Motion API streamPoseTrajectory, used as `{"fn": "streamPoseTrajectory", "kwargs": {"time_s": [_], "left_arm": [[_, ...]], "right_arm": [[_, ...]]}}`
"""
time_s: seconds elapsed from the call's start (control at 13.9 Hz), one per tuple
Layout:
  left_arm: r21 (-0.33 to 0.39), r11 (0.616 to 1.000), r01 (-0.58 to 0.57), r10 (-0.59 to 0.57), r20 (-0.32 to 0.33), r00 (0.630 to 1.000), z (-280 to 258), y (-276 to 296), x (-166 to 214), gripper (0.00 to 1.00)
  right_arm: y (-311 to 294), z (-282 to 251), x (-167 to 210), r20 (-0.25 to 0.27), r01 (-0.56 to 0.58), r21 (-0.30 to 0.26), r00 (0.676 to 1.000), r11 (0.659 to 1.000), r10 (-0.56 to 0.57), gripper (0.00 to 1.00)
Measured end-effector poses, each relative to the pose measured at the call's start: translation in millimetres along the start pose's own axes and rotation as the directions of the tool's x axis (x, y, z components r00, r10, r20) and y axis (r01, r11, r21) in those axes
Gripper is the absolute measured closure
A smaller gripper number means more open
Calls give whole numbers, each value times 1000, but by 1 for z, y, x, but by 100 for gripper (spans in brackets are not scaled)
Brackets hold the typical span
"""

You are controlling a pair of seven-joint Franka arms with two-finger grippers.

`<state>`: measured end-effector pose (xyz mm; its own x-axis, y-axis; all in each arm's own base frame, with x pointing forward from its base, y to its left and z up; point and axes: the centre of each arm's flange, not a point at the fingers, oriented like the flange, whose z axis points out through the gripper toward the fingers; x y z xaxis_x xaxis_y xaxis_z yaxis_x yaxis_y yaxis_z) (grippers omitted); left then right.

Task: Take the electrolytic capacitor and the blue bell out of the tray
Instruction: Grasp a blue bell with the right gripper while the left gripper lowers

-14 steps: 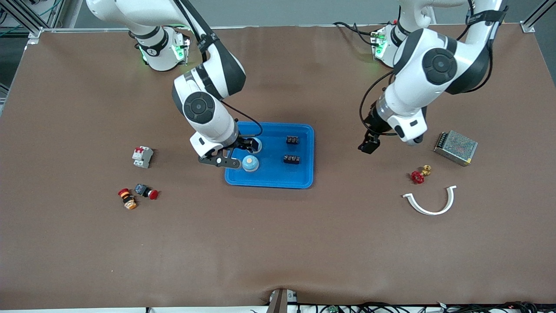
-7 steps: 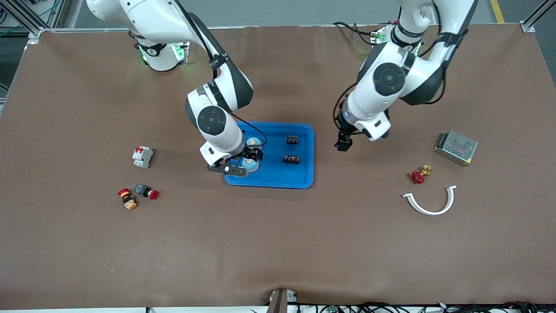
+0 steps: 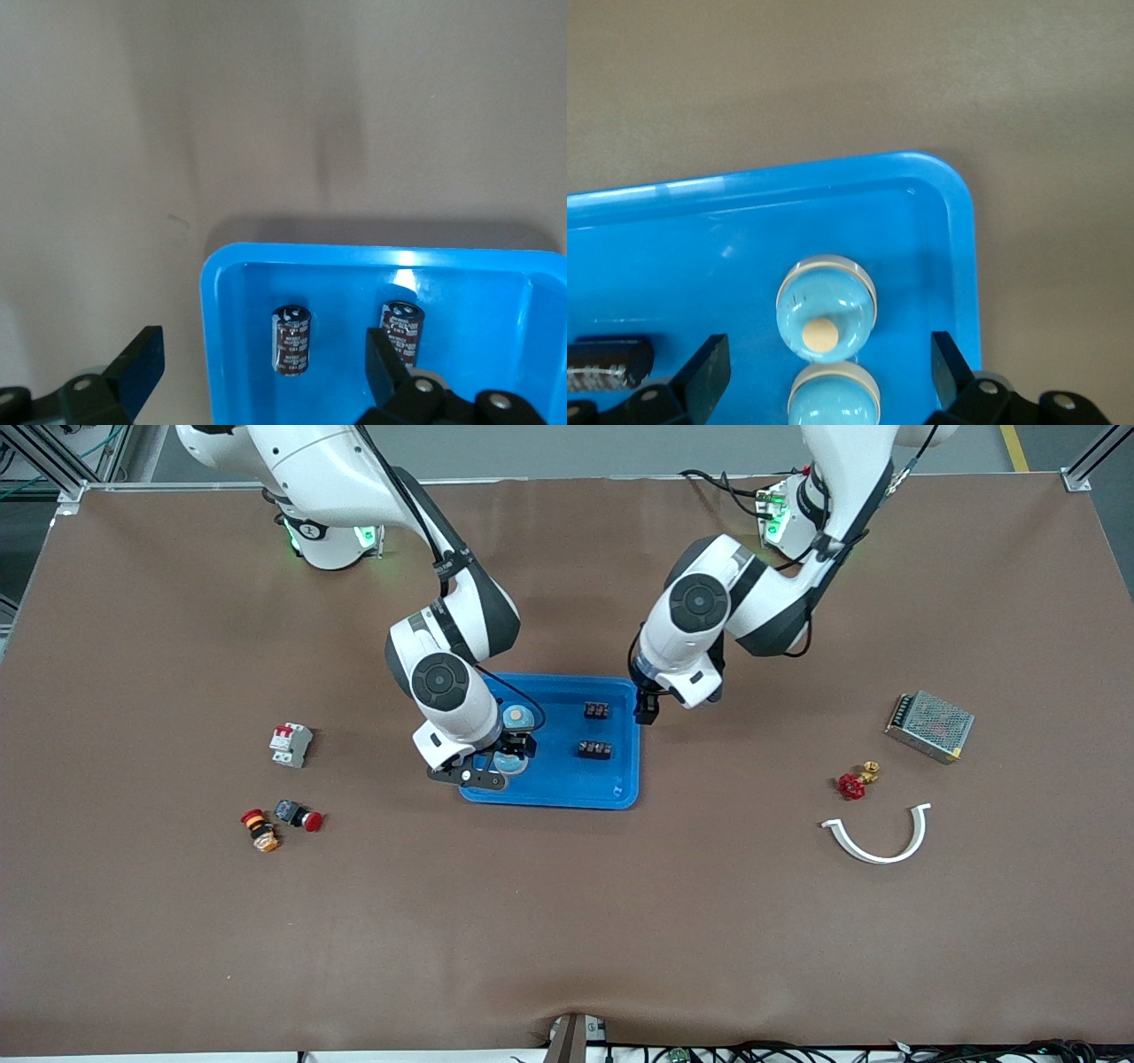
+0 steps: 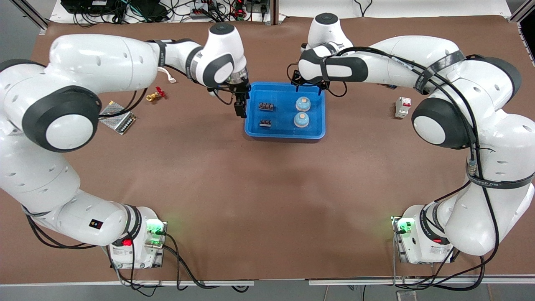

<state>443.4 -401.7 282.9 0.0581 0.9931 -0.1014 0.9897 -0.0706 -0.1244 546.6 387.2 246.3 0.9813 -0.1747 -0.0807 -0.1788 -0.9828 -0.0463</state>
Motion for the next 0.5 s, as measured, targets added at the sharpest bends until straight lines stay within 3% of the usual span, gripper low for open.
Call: {"fn": "streamPoseTrajectory", "kwargs": {"time_s": [0.5], "left_arm": [[-3, 1000, 5, -5, 6, 1000, 19, 2, -13, 0]], "right_arm": [[-6, 24, -1, -25, 21, -3, 999, 1000, -21, 0]]}}
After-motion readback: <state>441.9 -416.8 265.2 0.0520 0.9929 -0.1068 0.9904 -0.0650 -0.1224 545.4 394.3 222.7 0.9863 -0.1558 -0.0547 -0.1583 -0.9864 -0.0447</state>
